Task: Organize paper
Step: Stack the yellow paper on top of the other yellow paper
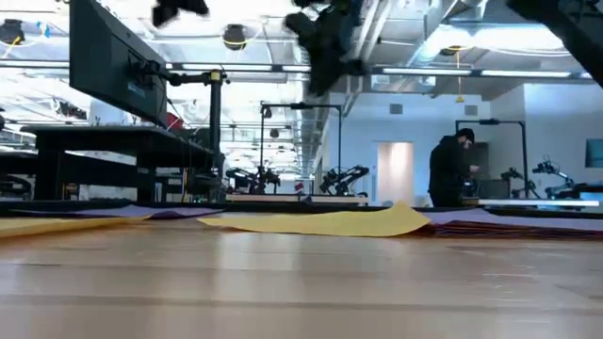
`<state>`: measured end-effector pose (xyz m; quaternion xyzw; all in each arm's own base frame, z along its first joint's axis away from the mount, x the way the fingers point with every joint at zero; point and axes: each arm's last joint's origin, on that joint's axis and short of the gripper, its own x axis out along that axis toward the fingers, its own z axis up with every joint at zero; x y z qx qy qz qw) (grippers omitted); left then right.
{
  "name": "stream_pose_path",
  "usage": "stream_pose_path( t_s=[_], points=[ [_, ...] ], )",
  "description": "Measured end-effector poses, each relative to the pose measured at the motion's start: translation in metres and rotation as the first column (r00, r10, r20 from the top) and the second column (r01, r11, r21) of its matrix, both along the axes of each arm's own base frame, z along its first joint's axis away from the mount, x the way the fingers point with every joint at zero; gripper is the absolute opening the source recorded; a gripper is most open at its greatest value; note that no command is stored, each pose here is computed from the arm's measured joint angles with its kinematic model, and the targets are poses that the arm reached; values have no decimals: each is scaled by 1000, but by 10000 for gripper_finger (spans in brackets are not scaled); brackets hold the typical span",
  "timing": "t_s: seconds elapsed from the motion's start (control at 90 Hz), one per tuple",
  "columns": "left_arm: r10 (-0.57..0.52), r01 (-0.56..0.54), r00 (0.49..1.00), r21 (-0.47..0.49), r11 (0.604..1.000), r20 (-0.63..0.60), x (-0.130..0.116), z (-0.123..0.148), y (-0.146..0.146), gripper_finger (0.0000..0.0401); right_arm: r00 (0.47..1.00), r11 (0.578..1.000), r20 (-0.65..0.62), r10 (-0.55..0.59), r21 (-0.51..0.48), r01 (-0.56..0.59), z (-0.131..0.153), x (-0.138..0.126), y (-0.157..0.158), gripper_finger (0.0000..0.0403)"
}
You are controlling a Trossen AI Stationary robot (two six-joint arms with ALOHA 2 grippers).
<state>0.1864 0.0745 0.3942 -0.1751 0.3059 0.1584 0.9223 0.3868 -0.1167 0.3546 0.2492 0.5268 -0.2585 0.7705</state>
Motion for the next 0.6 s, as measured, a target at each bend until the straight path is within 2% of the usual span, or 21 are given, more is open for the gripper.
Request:
stream_pose_path(
  t_s=[0.122,0.2,0.344,0.467,0.6],
  points=[
    [-23,17,991,-51,999,-133,39,-29,12,0,987,999,-156,25,-33,-31,-9,-18,8,131],
    [-49,35,977,-70,997,-206,60,-49,17,0,980,998,-197,32,-43,-41,-25,-27,14,156],
    [-88,62,952,-95,994,-292,91,-79,24,0,992,1000,-127,-8,-22,5,-55,-60,27,187],
    [-142,114,928,-100,988,-344,114,-105,24,0,989,988,-53,-141,53,144,-101,-91,36,198],
    [-197,166,895,-110,980,-400,137,-135,23,0,950,945,78,-302,155,288,-136,-121,53,200]
  ],
)
